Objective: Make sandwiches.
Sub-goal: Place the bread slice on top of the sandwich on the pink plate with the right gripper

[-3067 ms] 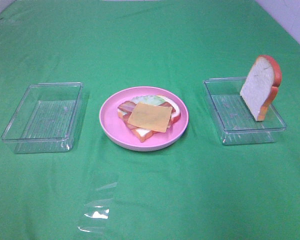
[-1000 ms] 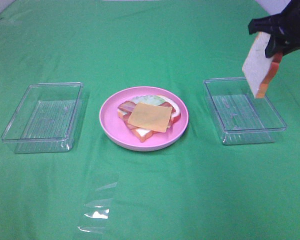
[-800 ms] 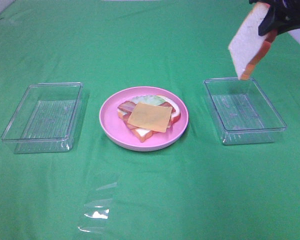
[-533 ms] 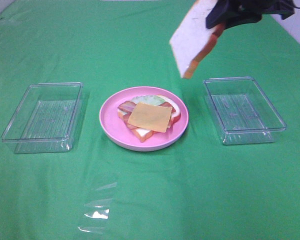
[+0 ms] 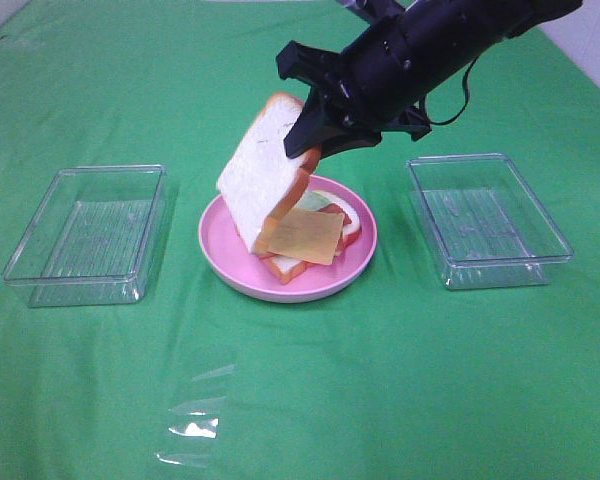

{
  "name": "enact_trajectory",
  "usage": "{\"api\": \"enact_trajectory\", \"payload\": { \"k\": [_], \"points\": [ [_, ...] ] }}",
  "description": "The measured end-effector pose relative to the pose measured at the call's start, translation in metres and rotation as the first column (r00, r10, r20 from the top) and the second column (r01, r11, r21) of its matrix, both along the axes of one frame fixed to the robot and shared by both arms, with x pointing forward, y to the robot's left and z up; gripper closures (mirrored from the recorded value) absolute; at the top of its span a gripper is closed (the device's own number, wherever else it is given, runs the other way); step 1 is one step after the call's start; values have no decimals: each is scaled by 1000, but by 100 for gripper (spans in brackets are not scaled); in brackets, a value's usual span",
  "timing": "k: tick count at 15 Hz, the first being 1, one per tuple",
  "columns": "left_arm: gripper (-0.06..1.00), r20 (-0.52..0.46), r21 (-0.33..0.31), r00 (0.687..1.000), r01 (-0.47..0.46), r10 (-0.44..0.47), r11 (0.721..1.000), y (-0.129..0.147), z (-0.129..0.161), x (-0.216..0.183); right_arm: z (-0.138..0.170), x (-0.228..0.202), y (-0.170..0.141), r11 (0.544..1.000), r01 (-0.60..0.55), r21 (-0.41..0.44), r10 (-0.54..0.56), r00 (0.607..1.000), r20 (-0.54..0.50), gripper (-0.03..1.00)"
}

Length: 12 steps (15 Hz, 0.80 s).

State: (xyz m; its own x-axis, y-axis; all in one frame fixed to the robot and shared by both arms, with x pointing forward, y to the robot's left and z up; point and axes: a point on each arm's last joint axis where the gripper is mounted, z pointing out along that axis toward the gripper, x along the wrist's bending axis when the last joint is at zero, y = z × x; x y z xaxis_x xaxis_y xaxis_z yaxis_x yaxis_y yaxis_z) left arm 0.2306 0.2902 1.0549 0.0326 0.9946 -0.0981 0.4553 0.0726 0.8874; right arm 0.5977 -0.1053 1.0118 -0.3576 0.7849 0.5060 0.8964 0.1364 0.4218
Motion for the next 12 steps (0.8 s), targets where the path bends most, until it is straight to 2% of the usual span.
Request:
{"api": "enact_trajectory", "payload": {
  "k": [2,7,12],
  "points": [
    [-3,0,0,1000,0,0,1000,0,0,0,-24,6,5,999,-49,-6,49,999,-17,76],
    [-3,0,0,1000,0,0,1000,0,0,0,-53,17,4,996,-45,-71,45,999,0,76],
    [-3,0,0,1000,0,0,1000,0,0,0,-60,22,2,994,-33,-108,38,999,38,75]
  ]
}}
